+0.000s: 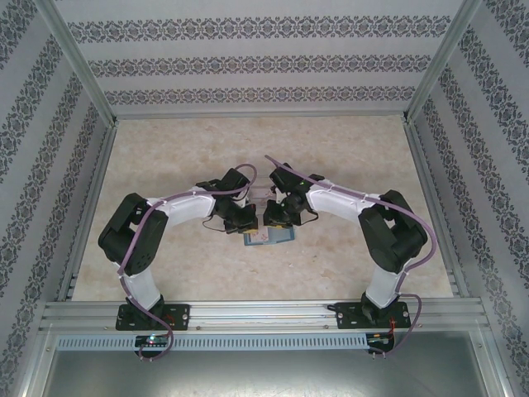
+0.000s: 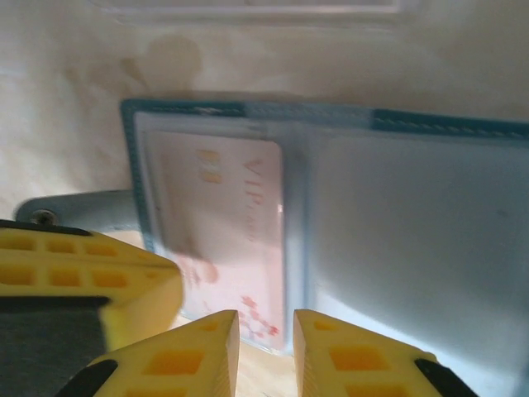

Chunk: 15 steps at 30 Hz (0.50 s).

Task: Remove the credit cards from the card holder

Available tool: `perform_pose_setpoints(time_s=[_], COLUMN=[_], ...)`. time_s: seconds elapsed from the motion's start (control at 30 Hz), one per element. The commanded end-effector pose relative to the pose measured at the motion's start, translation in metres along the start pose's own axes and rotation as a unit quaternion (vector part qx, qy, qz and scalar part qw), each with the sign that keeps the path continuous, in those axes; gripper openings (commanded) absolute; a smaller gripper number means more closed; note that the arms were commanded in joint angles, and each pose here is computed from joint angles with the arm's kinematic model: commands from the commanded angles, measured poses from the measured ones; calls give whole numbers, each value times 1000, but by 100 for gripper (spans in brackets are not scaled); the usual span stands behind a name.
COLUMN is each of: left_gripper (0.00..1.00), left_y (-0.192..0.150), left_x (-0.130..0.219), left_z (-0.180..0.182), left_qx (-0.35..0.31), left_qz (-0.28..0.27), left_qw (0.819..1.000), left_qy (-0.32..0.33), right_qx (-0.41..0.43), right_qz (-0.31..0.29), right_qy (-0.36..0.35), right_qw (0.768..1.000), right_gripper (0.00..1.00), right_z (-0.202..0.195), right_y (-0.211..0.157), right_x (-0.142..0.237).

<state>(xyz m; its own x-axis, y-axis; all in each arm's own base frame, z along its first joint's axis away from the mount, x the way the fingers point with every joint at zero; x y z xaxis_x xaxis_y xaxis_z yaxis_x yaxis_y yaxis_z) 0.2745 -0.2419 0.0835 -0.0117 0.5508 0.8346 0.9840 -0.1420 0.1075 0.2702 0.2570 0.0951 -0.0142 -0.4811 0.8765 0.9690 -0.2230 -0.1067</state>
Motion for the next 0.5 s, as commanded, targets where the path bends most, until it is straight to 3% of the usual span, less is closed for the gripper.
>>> perform_pose_setpoints(time_s=[0.0, 0.47], left_gripper=[0, 0], left_y=[-4, -8], left_x=[-9, -14], left_z=[5, 11], left_qx=[5, 8], left_qz=[7, 17], left_qw=[1000, 1000], left_qy=[8, 18], right_qx=[-14, -24], right_qz=[23, 38], right_qy=[39, 27], right_qw=[999, 999], right_gripper=[23, 23], right_z=[6, -4], right_y=[1, 2], right_x=[-10, -25])
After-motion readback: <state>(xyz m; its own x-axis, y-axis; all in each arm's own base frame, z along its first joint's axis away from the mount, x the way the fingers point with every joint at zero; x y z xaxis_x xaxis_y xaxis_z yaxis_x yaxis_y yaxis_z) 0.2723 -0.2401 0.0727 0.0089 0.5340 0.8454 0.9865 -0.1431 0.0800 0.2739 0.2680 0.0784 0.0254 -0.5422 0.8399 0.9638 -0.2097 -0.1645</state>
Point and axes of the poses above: each hand's point on the last joint's axis, 136 mm out from that joint toward the fingers, its own x axis back along the fingers, its own z axis along the line the jaws close on, y = z × x, the point moved 5 cm from there along x, back along the fingers, and after that the axes turned 15 degrees about -x, right-handed, at the moved point
